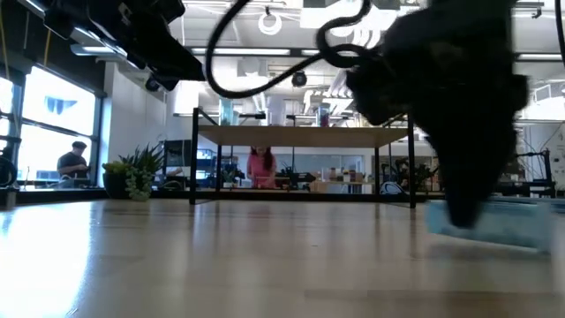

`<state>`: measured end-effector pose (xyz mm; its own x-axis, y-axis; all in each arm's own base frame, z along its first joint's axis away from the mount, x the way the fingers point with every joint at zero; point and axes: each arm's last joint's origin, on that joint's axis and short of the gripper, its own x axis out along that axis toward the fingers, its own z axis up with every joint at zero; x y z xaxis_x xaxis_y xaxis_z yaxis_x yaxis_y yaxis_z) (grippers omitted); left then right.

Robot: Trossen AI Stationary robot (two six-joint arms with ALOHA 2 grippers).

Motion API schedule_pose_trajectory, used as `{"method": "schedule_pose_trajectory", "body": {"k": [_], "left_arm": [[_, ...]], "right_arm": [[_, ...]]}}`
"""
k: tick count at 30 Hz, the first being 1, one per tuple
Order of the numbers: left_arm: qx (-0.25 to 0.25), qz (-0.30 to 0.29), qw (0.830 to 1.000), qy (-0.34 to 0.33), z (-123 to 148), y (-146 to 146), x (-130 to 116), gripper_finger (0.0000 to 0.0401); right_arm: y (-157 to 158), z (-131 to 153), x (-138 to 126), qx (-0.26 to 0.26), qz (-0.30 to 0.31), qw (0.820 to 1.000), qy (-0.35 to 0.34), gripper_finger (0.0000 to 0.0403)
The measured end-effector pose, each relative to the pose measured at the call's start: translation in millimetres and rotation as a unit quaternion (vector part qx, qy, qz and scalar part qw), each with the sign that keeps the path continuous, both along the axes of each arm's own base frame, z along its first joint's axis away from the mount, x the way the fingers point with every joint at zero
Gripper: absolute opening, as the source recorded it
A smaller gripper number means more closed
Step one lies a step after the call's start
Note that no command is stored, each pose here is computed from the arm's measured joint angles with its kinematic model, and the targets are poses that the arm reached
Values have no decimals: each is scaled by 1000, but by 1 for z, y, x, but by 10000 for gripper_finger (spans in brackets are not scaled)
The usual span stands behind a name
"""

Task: Pick and place medicine bottles onto shelf by color
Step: Put the blue pill bottle on the shelf aligned with the other blue pill bottle

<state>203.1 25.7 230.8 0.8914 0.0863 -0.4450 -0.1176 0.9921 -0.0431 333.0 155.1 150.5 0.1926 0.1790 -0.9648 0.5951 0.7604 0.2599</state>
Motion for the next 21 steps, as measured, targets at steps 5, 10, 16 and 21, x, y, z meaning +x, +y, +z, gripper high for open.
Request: {"method": "schedule_pose_trajectory", "body": {"k": [5, 10, 16, 21], "left_arm": [[26, -21, 999, 2, 0, 0, 0, 101], [86, -52, 995, 7, 0, -1, 0, 101], [158, -88, 984, 14, 0, -1, 0, 101], [198, -125, 972, 14, 0, -9, 1, 101]], "right_arm": [[-14, 2, 15, 21, 16, 999, -42, 68], [-32, 5, 29, 55, 3, 996, -71, 68], [-55, 14, 50, 121, -15, 983, -141, 68], [-77, 26, 69, 177, -35, 958, -222, 68]]}}
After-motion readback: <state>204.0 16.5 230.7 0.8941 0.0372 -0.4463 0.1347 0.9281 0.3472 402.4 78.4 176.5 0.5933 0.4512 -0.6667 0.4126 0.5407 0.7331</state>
